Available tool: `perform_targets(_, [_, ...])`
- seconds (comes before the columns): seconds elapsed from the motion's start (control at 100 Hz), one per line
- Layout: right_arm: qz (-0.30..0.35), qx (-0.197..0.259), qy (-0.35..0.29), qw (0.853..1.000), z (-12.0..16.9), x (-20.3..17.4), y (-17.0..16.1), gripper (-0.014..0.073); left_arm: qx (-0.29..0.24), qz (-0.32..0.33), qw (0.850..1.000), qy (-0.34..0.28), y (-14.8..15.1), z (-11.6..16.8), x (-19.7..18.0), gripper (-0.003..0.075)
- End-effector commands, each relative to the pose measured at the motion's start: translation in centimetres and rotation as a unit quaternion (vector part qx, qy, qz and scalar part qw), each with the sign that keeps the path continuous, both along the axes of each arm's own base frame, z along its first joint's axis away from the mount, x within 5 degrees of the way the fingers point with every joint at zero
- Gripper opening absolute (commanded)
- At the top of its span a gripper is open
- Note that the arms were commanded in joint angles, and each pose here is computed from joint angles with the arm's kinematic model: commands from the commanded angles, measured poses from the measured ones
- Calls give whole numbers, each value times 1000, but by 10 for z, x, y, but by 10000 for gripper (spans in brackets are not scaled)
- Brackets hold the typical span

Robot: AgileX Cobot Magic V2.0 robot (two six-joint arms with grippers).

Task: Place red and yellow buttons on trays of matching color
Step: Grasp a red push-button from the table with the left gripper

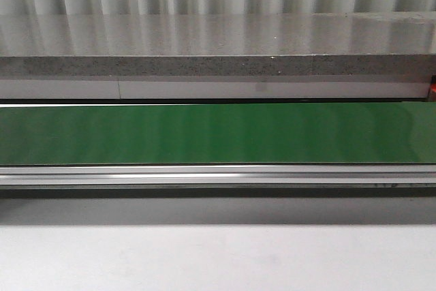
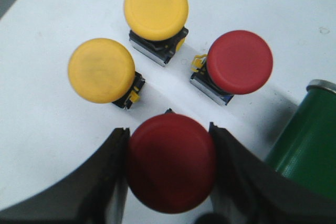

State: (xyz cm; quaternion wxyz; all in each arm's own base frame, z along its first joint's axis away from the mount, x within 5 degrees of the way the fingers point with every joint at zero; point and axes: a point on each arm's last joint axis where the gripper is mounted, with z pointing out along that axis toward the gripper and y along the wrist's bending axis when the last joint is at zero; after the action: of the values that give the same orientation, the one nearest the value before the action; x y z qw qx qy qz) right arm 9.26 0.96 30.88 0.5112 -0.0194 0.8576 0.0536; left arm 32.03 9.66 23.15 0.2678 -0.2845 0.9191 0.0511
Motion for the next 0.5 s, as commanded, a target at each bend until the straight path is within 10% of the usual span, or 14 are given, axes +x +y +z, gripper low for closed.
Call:
perform_targets(0.0, [-4, -2, -42, 999, 13, 2, -1, -67, 24, -14, 997, -66, -5, 45, -9, -20])
perform_targets(0.49, [-4, -2, -41, 999, 13, 2, -1, -67, 73, -170, 978, -96, -73, 98, -41, -20])
